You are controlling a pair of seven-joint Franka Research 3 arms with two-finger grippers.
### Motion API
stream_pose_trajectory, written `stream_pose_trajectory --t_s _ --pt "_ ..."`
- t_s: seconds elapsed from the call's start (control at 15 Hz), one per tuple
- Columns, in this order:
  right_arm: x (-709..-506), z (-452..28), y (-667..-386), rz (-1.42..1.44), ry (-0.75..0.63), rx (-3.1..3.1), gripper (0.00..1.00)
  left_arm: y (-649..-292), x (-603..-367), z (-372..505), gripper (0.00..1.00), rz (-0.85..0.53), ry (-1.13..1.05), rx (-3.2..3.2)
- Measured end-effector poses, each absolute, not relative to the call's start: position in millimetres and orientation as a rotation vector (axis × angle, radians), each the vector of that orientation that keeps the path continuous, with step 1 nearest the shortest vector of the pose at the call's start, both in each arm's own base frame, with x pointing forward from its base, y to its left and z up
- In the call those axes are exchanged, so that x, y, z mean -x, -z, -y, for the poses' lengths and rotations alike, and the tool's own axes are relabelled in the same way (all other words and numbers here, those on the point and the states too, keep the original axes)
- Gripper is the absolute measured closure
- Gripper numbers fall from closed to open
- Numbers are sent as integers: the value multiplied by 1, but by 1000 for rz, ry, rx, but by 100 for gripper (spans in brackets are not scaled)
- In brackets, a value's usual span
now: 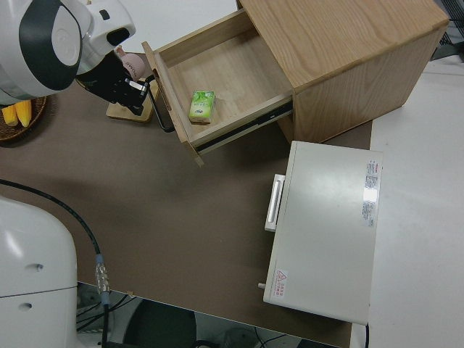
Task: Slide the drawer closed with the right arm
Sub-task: 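Swing the right arm up and press against the drawer's front edge, then push the wooden drawer away from the robot with the right arm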
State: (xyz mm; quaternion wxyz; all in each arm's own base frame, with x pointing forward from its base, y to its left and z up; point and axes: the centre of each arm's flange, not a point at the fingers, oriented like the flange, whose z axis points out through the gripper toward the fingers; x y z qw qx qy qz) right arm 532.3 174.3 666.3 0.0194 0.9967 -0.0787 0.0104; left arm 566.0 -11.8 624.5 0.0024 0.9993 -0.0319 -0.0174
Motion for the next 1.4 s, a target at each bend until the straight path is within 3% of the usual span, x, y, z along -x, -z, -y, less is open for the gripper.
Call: stream_pose_trajectory --t_s 0.47,0.8,1.4 --pt "-524 -240 -644 435 -28 -3063 99 -625 -566 12 0 100 54 -3135" --pt "-534 -268 -613 676 -1 -3014 99 -625 -566 12 0 100 54 -3135" --pt "-563 -274 -563 1126 55 -2900 99 -625 -566 12 0 100 54 -3135"
